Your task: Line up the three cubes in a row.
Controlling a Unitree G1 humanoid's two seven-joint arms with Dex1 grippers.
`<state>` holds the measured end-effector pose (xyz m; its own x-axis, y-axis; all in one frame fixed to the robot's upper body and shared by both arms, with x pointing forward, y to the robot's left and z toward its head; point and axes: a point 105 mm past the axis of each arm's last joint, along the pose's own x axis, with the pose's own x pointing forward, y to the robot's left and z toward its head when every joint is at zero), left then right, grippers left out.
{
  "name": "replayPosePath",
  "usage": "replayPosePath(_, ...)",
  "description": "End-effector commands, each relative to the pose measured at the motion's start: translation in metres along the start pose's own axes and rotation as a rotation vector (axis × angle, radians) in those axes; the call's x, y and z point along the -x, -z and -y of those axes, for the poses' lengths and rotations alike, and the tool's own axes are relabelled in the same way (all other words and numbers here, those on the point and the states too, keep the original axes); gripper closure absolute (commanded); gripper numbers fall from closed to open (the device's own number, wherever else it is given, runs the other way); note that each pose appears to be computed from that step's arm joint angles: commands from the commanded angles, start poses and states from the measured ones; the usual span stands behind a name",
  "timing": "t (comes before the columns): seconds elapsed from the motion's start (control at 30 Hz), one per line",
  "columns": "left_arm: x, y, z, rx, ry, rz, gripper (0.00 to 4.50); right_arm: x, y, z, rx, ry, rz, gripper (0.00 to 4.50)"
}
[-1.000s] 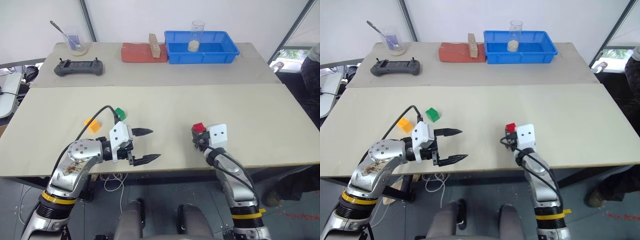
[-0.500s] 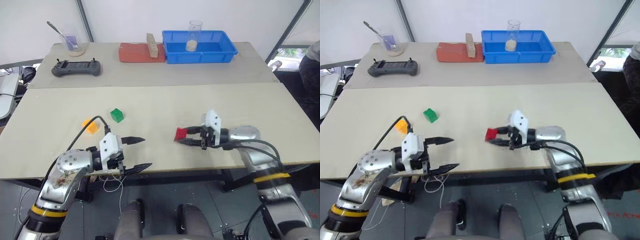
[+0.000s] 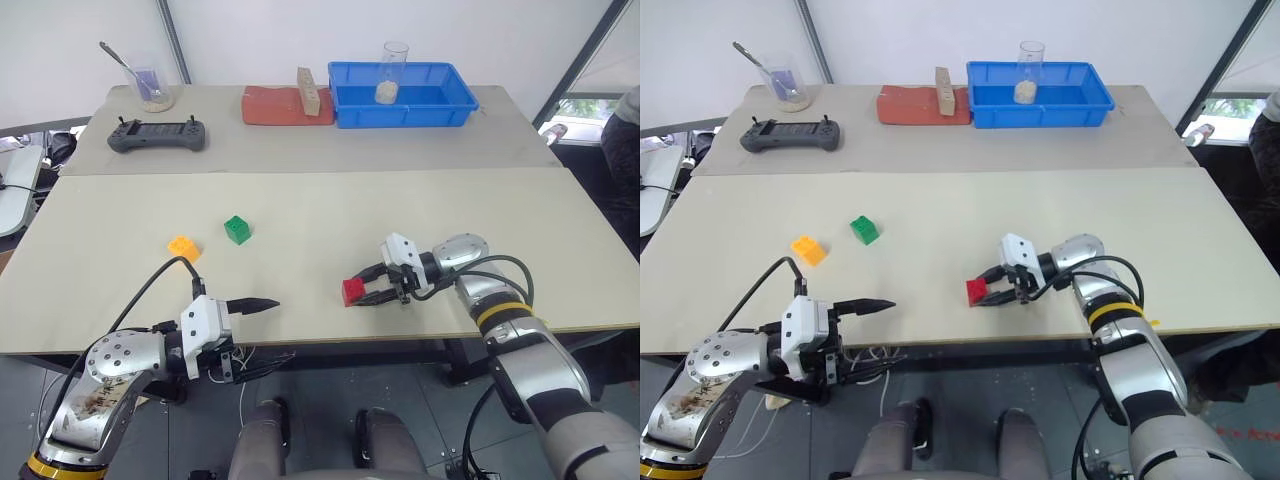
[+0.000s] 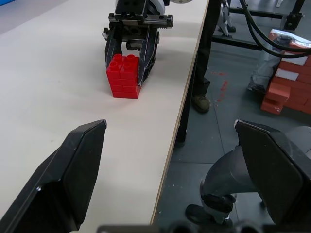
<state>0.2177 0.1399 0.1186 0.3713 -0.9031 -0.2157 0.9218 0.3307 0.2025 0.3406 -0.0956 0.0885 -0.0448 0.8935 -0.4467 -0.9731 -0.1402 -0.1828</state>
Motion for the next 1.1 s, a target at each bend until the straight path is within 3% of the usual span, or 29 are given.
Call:
replayPosePath(0.03, 0.003, -0.009, 0.001, -0.035, -0.005, 0.025, 0.0, 0.005, -0.003, 0.002, 0.015, -0.009, 0.003, 1.34)
replayPosePath(0.17, 0.003, -0.006, 0.0, -0.035, -0.028, 0.035, 0.0, 0.02, -0.005, 0.003, 0.013, 0.015, 0.007, 0.02)
replayPosePath(0.33, 0.007, 0.004, -0.037, 0.003, -0.278, 0.056, 0.0, 0.04, -0.019, -0.002, 0.027, 0.07, 0.045, 0.02)
replayPosePath(0.47, 0.01, 0.012, -0.075, 0.071, -0.623, 0.087, 0.0, 0.043, -0.056, -0.011, 0.042, 0.194, 0.124, 0.02)
replayPosePath(0.7, 0.004, 0.032, -0.099, 0.087, -0.964, 0.06, 0.0, 0.035, -0.118, -0.04, -0.057, 0.324, 0.253, 0.02)
replayPosePath(1.1, -0.035, 0.045, -0.122, 0.167, -1.114, 0.061, 0.0, 0.041, -0.117, -0.037, -0.085, 0.428, 0.227, 0.02)
